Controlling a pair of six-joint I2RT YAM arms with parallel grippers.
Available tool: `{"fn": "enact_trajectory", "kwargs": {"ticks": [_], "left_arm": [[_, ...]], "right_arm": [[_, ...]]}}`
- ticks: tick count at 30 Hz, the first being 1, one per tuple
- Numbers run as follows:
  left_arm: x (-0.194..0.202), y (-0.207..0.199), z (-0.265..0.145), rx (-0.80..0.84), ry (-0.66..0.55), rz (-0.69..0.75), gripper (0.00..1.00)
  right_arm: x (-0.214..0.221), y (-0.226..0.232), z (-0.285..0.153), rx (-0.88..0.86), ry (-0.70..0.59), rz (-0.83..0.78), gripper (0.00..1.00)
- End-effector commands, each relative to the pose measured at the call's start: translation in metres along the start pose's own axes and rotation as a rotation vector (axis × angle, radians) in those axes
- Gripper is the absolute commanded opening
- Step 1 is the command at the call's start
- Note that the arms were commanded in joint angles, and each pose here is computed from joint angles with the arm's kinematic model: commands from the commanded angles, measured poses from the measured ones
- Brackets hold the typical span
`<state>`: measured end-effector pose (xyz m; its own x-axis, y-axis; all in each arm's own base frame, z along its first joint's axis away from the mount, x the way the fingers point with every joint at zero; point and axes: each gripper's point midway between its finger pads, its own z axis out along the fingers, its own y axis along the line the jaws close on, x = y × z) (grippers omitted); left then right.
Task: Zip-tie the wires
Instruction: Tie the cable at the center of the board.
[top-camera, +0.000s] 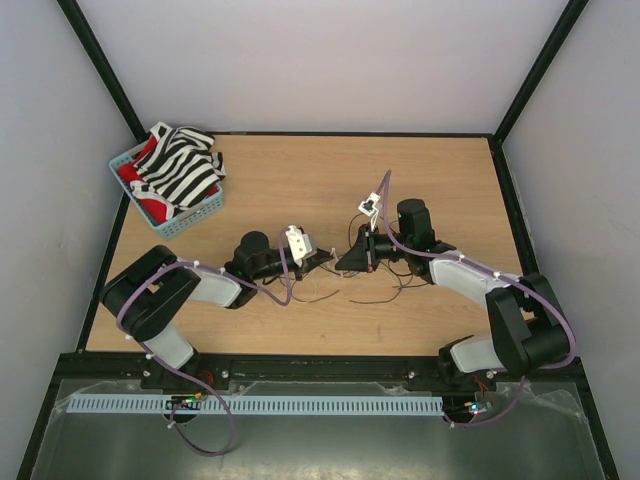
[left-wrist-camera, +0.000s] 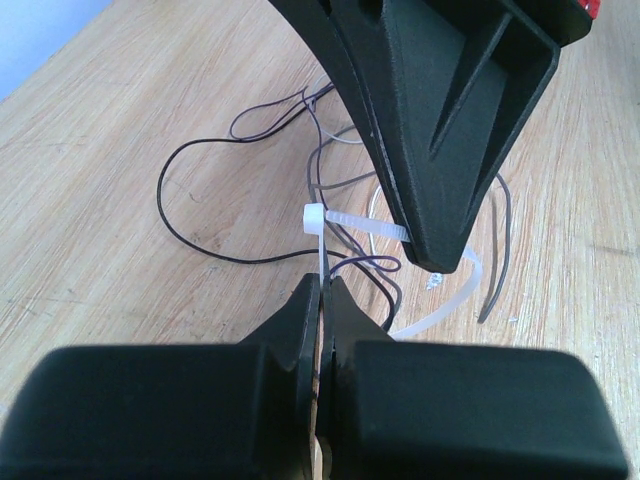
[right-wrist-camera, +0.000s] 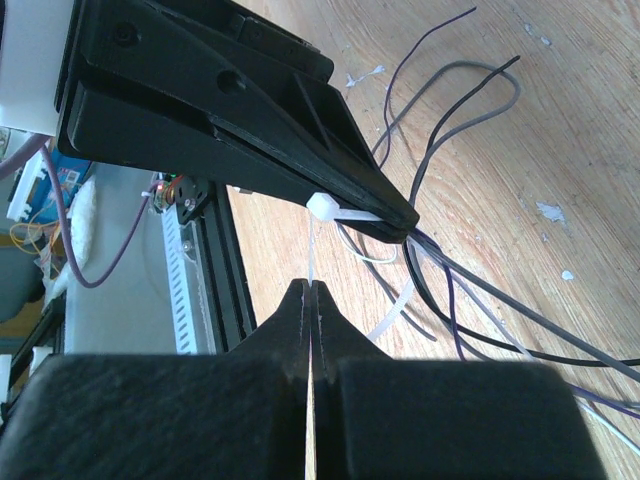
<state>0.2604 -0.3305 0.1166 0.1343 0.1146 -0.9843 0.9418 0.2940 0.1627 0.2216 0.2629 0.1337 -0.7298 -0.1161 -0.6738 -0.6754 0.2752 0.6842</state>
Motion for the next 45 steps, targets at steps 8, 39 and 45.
{"fn": "enact_trajectory", "kwargs": {"ticks": [8, 39, 45], "left_arm": [[-0.017, -0.001, 0.001, 0.003, -0.052, 0.047, 0.00], [-0.018, -0.002, 0.003, -0.005, -0.054, 0.072, 0.00], [-0.017, 0.000, 0.003, -0.017, -0.051, 0.072, 0.00]], "right_arm": [[-0.004, 0.002, 0.001, -0.023, -0.012, -0.019, 0.00], [0.000, -0.002, 0.000, -0.007, -0.014, 0.016, 0.00], [-0.005, 0.004, -0.002, -0.020, -0.025, -0.003, 0.00]]}}
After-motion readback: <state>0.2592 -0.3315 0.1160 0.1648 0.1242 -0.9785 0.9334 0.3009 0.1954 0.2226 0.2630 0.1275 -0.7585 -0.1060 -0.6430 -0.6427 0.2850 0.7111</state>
